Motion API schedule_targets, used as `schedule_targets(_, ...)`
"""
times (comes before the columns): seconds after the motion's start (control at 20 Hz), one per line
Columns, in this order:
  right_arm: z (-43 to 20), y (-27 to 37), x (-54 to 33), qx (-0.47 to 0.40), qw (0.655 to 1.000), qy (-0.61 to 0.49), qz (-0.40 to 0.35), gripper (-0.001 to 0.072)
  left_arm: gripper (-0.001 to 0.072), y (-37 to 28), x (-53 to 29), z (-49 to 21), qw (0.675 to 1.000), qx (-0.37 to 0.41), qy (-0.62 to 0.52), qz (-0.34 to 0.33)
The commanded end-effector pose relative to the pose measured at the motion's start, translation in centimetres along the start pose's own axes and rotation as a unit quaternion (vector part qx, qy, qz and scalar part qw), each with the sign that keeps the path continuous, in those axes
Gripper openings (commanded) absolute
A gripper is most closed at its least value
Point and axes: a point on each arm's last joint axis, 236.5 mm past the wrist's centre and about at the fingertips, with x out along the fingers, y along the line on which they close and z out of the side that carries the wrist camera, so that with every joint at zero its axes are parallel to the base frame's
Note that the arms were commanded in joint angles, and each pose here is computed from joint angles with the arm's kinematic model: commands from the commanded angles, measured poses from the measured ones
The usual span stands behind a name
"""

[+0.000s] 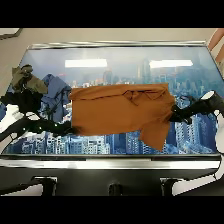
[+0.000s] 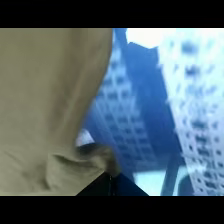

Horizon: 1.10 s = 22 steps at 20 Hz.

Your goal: Fold the shirts.

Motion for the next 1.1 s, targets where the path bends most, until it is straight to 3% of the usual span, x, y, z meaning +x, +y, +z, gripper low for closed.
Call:
schedule_targets(0.0,2.5,5.0,-8.7,-0.078,0.99,-0.112,0.024,0.0035,0.0024,-5.9,-7.0,5.2,0.992,0.077,-0.097,-0.028)
schedule_targets(0.1,3.4,11.4,-21.6,-0.162,0.943,-0.286,0.054,0.0035,0.0024,-13.1,-17.7,9.6,0.955,0.173,-0.238,-0.036)
schedule_targets(0.15,2.3,15.0,-29.5,-0.198,0.895,-0.393,0.072,0.0035,0.0025,-17.3,-24.3,10.5,0.922,0.22,-0.316,-0.042)
schedule_targets(0.25,-5.1,20.2,-47.2,-0.247,0.742,-0.618,0.083,0.0036,0.0026,-25.5,-38.8,8.4,0.82,0.304,-0.482,-0.047)
schedule_targets(0.35,-16.1,21.6,-58.4,-0.258,0.596,-0.756,0.076,0.0035,0.0026,-30.9,-50.3,2.3,0.713,0.349,-0.606,-0.051)
schedule_targets(0.4,-20.8,21.5,-60.7,-0.262,0.555,-0.787,0.066,0.0035,0.0026,-32.4,-53.3,-0.8,0.682,0.353,-0.636,-0.067)
schedule_targets(0.45,-24.8,20.8,-61.6,-0.258,0.537,-0.802,0.056,0.0035,0.0026,-33.3,-55.1,-3.7,0.663,0.358,-0.653,-0.078)
schedule_targets(0.7,-31.3,17.6,-62.7,-0.205,0.521,-0.828,0.034,0.0035,0.0026,-33.3,-57.9,-10.4,0.617,0.375,-0.689,-0.058)
schedule_targets(0.8,-30.5,17.6,-62.4,-0.199,0.53,-0.823,0.04,0.0035,0.0026,-32.2,-58.3,-10.0,0.622,0.355,-0.697,-0.038)
schedule_targets(0.95,-26.5,17.2,-59.9,-0.184,0.591,-0.784,0.04,0.0035,0.0026,-29.7,-55.4,-5.9,0.675,0.336,-0.656,0.008)
schedule_targets(1.05,-20.8,16.1,-55.0,-0.173,0.682,-0.71,0.016,0.0035,0.0026,-27.6,-50.9,-1.0,0.736,0.319,-0.597,0.025)
